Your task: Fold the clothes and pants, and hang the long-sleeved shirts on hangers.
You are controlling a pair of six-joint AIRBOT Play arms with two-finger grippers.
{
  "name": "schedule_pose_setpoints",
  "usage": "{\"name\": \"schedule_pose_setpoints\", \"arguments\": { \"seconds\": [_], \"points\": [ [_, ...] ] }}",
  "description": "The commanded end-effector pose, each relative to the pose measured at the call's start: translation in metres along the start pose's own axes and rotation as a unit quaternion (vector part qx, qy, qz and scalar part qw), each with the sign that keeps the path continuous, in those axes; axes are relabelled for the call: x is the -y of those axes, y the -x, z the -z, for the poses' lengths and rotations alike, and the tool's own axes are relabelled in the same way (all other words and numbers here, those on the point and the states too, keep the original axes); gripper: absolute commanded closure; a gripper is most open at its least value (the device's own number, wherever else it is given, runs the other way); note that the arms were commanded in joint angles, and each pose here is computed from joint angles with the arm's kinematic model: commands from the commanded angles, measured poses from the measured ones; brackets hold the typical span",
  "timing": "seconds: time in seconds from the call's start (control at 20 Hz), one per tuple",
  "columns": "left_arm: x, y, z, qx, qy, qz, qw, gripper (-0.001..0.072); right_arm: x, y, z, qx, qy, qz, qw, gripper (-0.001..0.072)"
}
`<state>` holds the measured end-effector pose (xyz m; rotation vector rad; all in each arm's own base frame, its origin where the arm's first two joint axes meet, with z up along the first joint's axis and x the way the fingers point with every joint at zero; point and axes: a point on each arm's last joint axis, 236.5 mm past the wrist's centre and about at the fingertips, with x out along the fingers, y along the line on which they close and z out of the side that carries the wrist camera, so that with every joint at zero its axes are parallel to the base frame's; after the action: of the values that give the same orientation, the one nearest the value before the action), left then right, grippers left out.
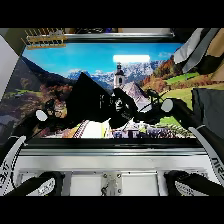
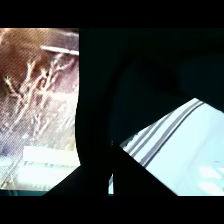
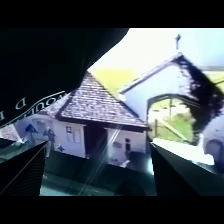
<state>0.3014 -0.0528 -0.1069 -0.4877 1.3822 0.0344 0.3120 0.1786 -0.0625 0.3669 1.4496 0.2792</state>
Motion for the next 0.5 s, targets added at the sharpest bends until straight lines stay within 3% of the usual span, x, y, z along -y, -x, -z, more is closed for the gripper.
{"name": "schedule_pose_setpoints", "arguments": {
  "seconds": [0.0,0.45],
  "points": [
    [0.000,0.000,-0.001,0.002,-0.002,-0.001,1.000,0.0704,-0.030,-0.040,0.017,-0.039,-0.038,-0.037,0.998,-0.0003],
    [0.000,0.000,-0.001,0.003,-0.001,0.000,1.000,0.0703,-0.082,-0.091,0.006,0.042,-0.084,-0.054,0.994,0.0005]
  ]
}}
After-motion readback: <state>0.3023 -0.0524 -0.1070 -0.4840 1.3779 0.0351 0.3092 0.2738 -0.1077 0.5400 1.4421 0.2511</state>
